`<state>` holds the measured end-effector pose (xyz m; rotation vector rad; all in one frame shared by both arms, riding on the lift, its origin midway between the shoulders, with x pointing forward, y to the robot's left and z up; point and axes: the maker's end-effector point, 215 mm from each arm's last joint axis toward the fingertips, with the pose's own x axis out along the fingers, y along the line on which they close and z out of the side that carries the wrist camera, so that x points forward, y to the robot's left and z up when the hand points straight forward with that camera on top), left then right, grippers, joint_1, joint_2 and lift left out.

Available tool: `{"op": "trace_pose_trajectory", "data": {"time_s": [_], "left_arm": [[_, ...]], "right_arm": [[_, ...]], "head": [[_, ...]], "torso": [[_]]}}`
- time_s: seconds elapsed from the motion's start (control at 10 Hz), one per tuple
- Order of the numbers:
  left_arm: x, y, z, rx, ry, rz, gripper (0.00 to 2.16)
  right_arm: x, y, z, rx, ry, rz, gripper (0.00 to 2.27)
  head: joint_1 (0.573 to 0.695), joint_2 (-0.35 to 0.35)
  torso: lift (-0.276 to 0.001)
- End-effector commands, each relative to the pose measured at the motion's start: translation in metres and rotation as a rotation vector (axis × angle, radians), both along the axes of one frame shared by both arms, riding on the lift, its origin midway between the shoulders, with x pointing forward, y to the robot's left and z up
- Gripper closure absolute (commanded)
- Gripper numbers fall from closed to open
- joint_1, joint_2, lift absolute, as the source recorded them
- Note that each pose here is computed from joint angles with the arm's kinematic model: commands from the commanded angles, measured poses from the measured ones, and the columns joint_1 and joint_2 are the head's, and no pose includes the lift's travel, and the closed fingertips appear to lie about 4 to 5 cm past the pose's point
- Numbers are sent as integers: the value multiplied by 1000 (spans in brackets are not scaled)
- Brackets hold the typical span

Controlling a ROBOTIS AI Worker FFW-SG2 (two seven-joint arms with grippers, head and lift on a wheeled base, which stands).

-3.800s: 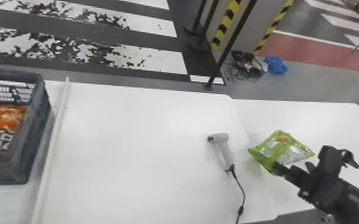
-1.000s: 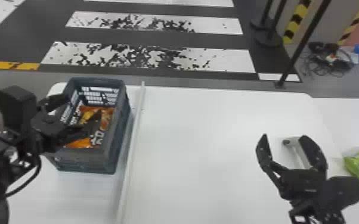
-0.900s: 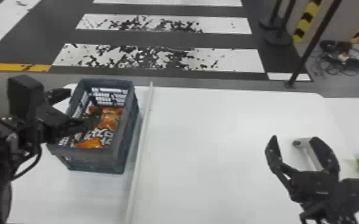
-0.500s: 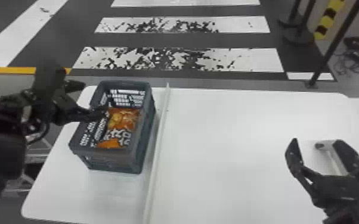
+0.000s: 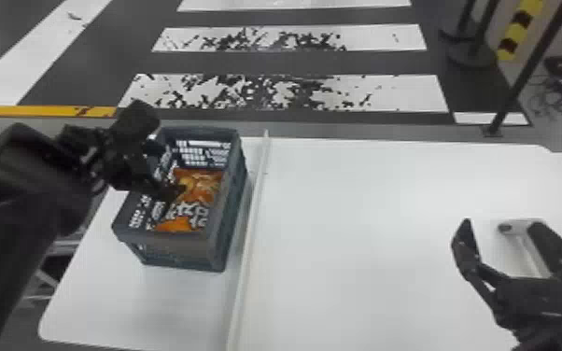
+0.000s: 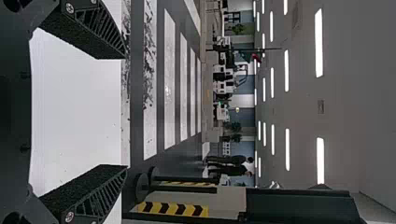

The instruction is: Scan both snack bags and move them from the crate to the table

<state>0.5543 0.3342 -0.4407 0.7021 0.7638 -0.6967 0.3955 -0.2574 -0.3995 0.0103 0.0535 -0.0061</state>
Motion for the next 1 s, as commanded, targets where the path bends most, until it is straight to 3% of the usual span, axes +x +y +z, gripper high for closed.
{"op": "trace_pose_trajectory", "data": {"time_s": [0.0,0.4,0.6,0.9], "left_arm": [[1,7,-22,61,43,-5,147],[-2,-31,-85,127,141,-80,144],[-5,-42,-116,189,172,-112,130],[-10,-34,-137,196,192,-65,161]], "right_arm": [[3,3,2,2,-3,5,107],[10,11,-2,-1,14,29,107],[10,12,-3,0,17,31,107],[10,13,-4,3,21,37,107]], "head": [[695,89],[695,95],[695,67],[695,59]], "torso": [[-35],[-35],[-35],[-35]]}}
